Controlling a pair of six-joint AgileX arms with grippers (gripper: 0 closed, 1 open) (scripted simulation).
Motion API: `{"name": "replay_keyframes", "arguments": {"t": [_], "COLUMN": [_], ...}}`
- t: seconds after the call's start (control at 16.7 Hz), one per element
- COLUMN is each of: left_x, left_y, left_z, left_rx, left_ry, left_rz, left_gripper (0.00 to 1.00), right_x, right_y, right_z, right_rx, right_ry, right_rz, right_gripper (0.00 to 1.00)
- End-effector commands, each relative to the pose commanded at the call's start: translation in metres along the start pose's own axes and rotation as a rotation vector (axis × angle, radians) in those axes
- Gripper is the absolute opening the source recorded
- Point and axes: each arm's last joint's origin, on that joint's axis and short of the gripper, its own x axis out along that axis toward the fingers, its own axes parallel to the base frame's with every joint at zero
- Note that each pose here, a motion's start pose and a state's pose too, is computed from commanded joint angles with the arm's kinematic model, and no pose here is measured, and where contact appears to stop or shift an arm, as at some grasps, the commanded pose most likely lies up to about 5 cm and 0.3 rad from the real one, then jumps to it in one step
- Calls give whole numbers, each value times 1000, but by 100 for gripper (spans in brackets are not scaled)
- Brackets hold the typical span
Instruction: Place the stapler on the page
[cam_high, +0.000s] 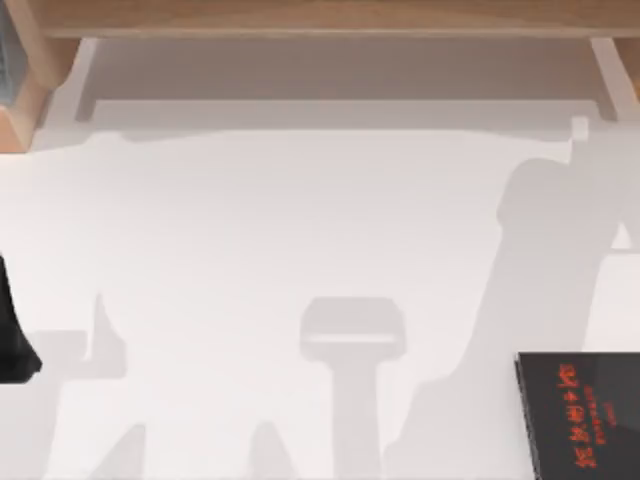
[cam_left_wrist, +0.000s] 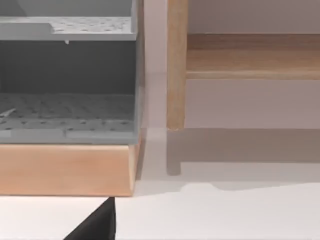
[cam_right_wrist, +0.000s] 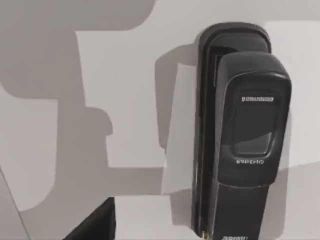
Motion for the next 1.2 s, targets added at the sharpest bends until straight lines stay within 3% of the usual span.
{"name": "replay_keyframes", "arguments": {"t": [0.48, 0.66, 0.96, 1.2], "left_x": [0, 0, 0, 0], "left_y": [0, 0, 0, 0], "left_z": [0, 0, 0, 0], "left_rx": [0, 0, 0, 0], "left_ry": [0, 0, 0, 0], "left_rz": [0, 0, 0, 0], "left_gripper": [100, 100, 100, 100], "right_x": [-2, -34, -102, -127], "right_y": [-3, 2, 48, 64], "right_z": [-1, -11, -40, -56], "right_rx": [5, 9, 0, 1], "right_ry": [3, 0, -4, -2], "right_rz": [-1, -4, 1, 0], "right_gripper": [100, 100, 100, 100]}}
